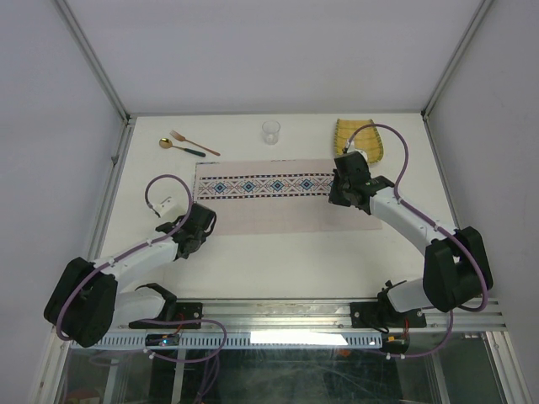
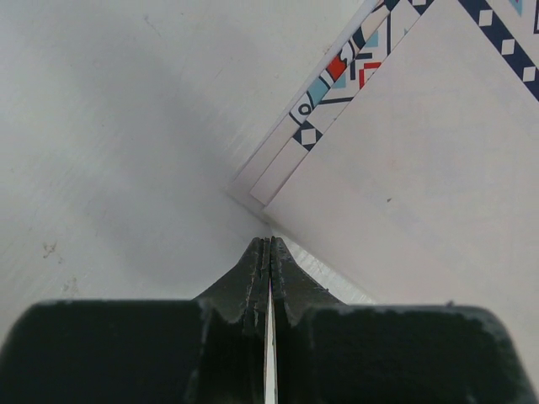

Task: Set the dinner table for one person
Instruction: Adjust the napkin at the center of the board.

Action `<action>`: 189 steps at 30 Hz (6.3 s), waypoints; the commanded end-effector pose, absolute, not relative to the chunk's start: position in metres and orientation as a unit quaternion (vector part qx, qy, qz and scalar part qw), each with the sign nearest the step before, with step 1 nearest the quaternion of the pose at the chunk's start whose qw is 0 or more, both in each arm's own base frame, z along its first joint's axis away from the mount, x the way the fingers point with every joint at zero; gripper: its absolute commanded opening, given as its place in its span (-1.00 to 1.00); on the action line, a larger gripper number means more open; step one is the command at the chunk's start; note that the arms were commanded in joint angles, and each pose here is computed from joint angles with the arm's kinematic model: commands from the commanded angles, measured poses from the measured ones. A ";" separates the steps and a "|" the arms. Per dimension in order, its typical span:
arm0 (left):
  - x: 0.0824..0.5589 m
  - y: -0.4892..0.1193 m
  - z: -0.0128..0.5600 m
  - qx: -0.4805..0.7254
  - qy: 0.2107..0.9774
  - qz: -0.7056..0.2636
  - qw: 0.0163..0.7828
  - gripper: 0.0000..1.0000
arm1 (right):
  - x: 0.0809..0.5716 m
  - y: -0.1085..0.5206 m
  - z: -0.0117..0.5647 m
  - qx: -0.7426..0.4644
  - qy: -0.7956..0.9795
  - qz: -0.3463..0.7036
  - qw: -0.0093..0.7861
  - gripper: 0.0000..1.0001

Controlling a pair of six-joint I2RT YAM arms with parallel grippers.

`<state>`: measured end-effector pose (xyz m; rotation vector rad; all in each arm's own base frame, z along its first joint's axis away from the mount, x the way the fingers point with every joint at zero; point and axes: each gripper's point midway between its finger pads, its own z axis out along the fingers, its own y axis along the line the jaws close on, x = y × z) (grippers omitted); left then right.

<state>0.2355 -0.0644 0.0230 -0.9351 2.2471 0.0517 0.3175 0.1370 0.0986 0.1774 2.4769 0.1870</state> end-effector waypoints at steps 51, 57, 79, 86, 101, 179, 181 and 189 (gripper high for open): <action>0.270 -0.064 0.036 -0.350 0.847 0.046 0.397 -1.00 | 0.329 0.137 0.108 0.063 0.935 0.065 0.342 -1.00; 0.273 -0.064 0.035 -0.348 0.847 0.048 0.400 -1.00 | 0.329 0.136 0.108 0.064 0.935 0.063 0.342 -1.00; 0.282 -0.067 0.034 -0.344 0.846 0.053 0.404 -1.00 | 0.330 0.135 0.105 0.062 0.937 0.056 0.339 -1.00; 0.284 -0.067 0.035 -0.342 0.846 0.055 0.406 -1.00 | 0.331 0.135 0.105 0.062 0.937 0.056 0.339 -1.00; 0.279 -0.068 0.045 -0.341 0.849 0.050 0.401 -1.00 | 0.331 0.136 0.107 0.062 0.937 0.057 0.339 -1.00; 0.382 -0.173 0.250 -0.108 0.779 -0.177 0.591 0.98 | 0.389 0.059 0.214 0.088 0.887 0.028 0.451 0.71; 0.382 -0.175 0.251 -0.101 0.775 -0.186 0.595 0.98 | 0.389 0.054 0.216 0.092 0.885 0.026 0.456 0.71; 0.393 -0.197 0.255 -0.069 0.772 -0.231 0.588 0.98 | 0.401 0.024 0.220 0.115 0.882 0.022 0.457 0.70</action>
